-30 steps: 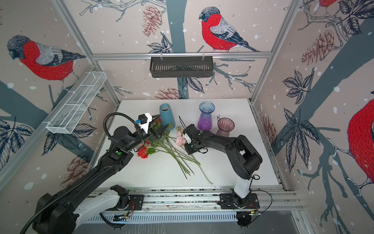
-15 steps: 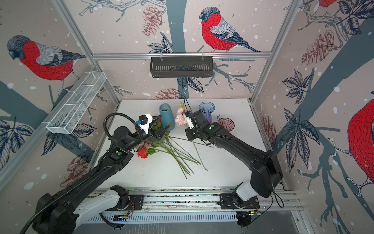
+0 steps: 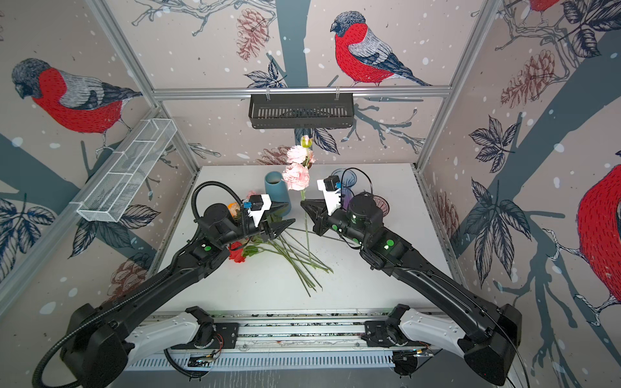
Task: Arrange the flowers into the vase
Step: 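Grasp the carnation stem with the left gripper below the right gripper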
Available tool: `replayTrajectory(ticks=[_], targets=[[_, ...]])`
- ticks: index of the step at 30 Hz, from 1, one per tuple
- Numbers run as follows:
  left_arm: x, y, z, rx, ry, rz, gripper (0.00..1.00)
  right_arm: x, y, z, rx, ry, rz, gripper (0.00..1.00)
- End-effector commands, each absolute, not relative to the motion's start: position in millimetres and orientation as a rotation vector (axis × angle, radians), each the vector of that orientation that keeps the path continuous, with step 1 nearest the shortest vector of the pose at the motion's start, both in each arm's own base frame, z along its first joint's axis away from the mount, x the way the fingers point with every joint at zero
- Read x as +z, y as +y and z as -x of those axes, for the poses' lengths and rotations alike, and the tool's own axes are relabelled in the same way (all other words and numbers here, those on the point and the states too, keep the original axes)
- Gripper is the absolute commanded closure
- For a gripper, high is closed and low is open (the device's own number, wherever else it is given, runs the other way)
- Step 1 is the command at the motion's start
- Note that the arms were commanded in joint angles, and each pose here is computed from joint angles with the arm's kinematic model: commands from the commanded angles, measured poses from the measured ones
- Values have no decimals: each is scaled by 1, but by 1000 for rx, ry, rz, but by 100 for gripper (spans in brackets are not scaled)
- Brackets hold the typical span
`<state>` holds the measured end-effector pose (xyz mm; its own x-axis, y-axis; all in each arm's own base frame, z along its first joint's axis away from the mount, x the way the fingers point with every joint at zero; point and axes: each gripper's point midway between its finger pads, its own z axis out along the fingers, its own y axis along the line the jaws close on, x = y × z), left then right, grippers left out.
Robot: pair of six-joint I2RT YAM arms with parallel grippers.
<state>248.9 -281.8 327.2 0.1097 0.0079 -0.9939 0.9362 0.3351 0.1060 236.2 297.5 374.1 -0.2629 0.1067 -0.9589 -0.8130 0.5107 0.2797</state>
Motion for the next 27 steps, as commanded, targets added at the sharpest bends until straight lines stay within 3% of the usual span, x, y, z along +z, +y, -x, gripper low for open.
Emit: replayTrajectory(ticks=[1, 27], targets=[[329, -286, -241, -912, 1226, -1048, 44, 408, 302, -223, 1089, 1429, 630, 99], [335, -288, -225, -977, 1181, -1099, 56, 363, 335, -185, 994, 1337, 959, 99]])
